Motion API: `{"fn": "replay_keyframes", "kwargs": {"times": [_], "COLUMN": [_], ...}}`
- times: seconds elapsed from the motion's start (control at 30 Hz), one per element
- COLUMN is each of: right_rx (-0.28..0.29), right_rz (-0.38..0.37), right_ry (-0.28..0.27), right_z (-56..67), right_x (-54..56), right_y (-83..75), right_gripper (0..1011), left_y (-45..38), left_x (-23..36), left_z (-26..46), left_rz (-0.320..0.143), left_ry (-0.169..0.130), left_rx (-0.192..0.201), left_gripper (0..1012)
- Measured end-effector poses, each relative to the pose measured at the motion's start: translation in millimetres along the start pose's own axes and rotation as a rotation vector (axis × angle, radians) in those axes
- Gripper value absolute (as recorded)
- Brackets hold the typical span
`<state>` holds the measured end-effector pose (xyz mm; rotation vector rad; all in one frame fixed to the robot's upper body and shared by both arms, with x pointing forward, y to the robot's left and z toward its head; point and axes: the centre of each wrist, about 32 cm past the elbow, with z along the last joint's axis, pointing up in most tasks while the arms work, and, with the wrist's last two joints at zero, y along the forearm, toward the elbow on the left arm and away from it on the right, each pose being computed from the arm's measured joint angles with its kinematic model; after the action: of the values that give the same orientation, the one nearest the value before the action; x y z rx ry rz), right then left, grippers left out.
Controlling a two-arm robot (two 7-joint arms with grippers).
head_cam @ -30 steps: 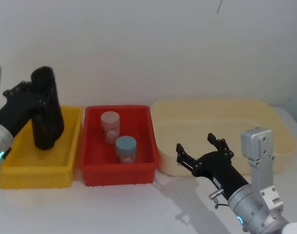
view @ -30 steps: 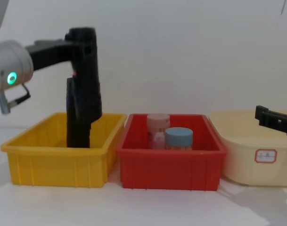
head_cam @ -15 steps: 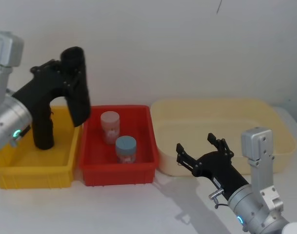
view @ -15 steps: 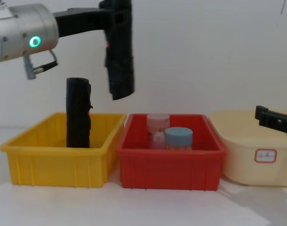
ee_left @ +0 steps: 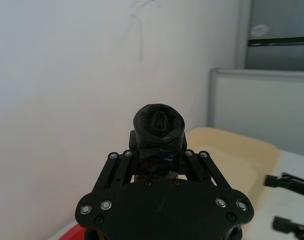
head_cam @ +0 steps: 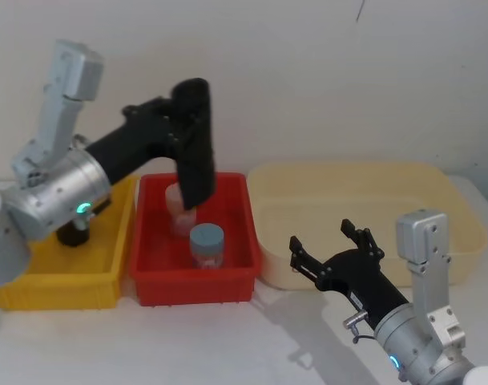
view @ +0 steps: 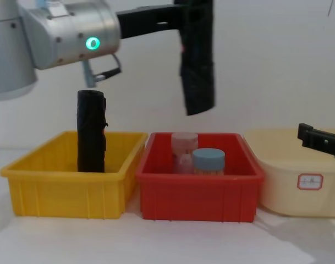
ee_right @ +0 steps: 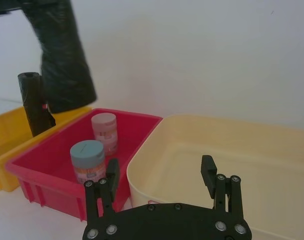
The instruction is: Pick up the garbage bag with the one hand and transfer it to the other hand.
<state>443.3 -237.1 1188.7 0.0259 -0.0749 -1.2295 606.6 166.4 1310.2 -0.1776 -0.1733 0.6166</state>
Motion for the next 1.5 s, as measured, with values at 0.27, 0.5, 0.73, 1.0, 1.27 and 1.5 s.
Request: {"fn": "replay_keyframes", "kwargs": {"times": [0.27,0.5,0.73,1.0,1.27,1.5], "right_rx": [0.000,0.000,0.000,0.000,0.000,0.024], "right_rz": [0.000,0.000,0.000,0.000,0.000,0.012], "right_ry": [0.000,0.000,0.000,0.000,0.000,-0.017], "right_z": [0.0,0.0,0.0,0.0,0.1,2.4], "right_x": [0.0,0.0,0.0,0.0,0.0,-1.6], "right_y": [0.0,0.0,0.0,0.0,0.1,2.4], "right_gripper": [1001,1001,1001,1001,1001,1001], "left_y": [-27.4,-40.4,-47.4,-52.2,-54.3,-55.4], "left_x": [-8.3,-13.6,-17.1,-20.5,-22.1,-22.8], "left_z": [-14.4,-23.6,-29.0,-32.6,-34.3,-35.1], "left_rz": [-0.101,-0.149,-0.178,-0.201,-0.212,-0.217], "left_ry": [0.065,0.104,0.129,0.150,0.160,0.166], "left_rx": [-0.009,-0.015,-0.018,-0.017,-0.015,-0.013], "left_gripper": [375,375,375,375,375,375]}}
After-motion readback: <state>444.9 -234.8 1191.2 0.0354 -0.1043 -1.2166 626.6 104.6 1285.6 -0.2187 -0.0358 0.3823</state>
